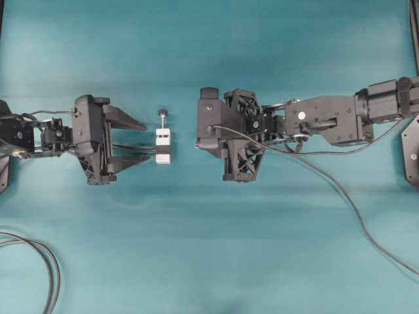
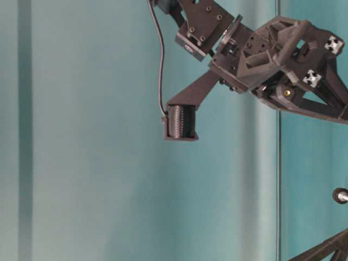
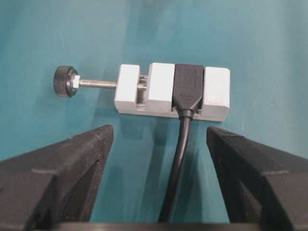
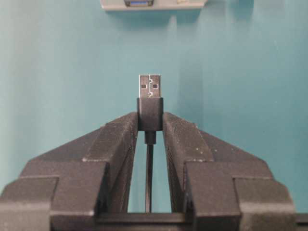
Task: Insert the USB cable into the female connector supported by the left arm.
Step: 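Lift and move the held USB plug left toward the clamped connector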
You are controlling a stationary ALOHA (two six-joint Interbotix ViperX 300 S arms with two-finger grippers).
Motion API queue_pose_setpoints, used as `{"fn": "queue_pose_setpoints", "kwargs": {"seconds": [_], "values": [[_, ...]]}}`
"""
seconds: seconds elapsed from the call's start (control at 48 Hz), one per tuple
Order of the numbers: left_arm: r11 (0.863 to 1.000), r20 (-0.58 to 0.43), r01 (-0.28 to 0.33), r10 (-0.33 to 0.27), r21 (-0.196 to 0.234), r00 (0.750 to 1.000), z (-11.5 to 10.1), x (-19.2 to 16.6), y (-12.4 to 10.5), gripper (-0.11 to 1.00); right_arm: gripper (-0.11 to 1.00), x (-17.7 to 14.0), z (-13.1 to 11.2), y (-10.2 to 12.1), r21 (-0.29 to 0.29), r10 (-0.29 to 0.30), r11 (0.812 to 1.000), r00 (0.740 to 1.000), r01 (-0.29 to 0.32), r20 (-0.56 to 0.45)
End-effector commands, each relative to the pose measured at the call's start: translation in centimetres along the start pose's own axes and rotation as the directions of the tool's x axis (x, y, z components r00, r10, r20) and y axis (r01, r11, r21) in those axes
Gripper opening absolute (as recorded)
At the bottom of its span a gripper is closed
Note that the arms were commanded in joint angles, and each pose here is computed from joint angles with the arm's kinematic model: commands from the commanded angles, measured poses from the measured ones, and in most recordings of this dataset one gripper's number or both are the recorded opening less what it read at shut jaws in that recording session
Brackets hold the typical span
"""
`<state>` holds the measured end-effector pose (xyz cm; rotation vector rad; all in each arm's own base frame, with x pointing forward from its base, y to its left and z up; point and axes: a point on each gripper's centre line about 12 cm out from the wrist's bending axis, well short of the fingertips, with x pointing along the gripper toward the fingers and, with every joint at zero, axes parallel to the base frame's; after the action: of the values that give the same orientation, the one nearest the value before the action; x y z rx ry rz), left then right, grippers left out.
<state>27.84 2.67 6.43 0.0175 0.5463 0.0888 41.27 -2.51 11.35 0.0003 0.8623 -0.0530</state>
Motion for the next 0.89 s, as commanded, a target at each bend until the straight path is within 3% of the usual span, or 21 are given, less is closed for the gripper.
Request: {"fn": "queue_pose_setpoints", "kwargs": {"seconds": [0.0,0.874], "values": [[1.000,0.017,-0.006,0.006,-0.001,1.000,0.3,0.0,0.1,0.86,0.21,-0.6,1.5,0.0,-0.004,0.000,1.000,0.999,0.001,0.037],[1.000,0.030,-0.007,0.007,0.003,1.000,-0.3,1.1,0.1,0.85,0.21,-0.5,3.5,0.6,-0.013,0.003,1.000,1.000,-0.003,0.019]]}}
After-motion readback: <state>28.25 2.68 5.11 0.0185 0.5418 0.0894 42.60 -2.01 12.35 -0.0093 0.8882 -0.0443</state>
